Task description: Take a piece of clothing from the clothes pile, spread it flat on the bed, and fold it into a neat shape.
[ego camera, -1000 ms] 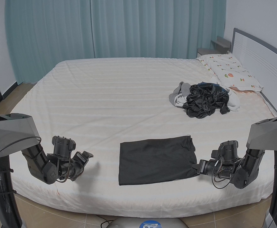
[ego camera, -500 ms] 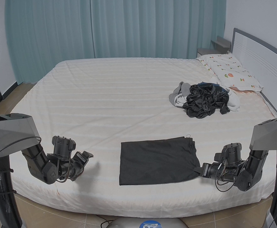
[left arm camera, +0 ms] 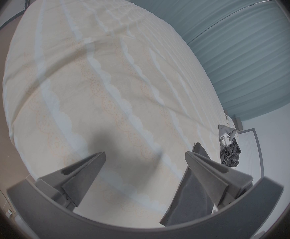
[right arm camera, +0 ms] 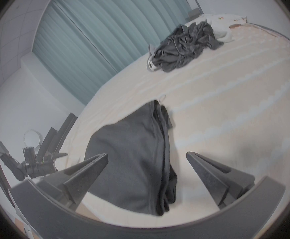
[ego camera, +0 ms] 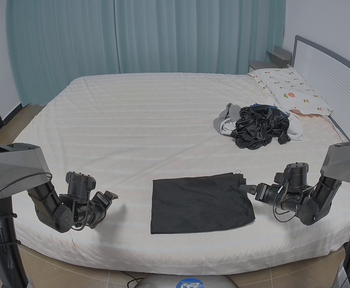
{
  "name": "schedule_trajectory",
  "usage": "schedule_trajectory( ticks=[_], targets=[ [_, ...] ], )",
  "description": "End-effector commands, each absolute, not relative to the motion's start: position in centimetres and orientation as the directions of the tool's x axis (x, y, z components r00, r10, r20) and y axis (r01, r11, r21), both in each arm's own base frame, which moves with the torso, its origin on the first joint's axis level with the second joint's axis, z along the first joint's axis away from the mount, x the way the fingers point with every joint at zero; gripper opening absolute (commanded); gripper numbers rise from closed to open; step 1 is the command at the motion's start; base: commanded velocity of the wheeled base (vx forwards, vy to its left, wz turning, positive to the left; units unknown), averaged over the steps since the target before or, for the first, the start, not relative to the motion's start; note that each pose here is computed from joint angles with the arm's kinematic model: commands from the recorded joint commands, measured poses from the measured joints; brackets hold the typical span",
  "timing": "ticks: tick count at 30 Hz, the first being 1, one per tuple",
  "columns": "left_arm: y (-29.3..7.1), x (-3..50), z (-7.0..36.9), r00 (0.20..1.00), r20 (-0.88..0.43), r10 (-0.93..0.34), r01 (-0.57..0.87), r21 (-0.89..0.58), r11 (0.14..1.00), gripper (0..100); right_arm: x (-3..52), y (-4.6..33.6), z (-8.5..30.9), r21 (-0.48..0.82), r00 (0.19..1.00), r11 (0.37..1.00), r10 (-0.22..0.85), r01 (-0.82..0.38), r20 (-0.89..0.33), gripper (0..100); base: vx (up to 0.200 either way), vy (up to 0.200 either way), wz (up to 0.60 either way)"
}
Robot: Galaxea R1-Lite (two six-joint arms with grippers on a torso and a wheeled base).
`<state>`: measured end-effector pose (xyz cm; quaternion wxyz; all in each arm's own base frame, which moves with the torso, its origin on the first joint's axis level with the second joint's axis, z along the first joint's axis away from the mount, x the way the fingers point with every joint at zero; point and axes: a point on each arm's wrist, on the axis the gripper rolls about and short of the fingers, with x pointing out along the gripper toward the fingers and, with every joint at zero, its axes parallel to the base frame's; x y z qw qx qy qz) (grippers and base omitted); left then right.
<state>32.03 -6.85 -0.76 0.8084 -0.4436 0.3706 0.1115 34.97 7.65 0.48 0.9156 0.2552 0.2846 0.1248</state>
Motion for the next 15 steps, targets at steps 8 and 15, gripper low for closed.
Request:
schedule_trajectory(
  ticks=[8,15],
  targets=[
    [-6.9,32.0,-0.8,0.699,-0.699,-0.149,-0.511,-0.634,0.581,100,41.5,8.9,-2.8,0.583,0.808,0.812,0.367,-0.035,-0.462,100,0.0,0.0,0.0],
    [-6.9,32.0,-0.8,0.699,-0.699,-0.149,-0.51,-0.633,0.582,100,43.2,9.3,-3.4,0.584,0.816,0.811,0.367,-0.045,-0.446,0,0.0,0.0,0.0]
  ],
)
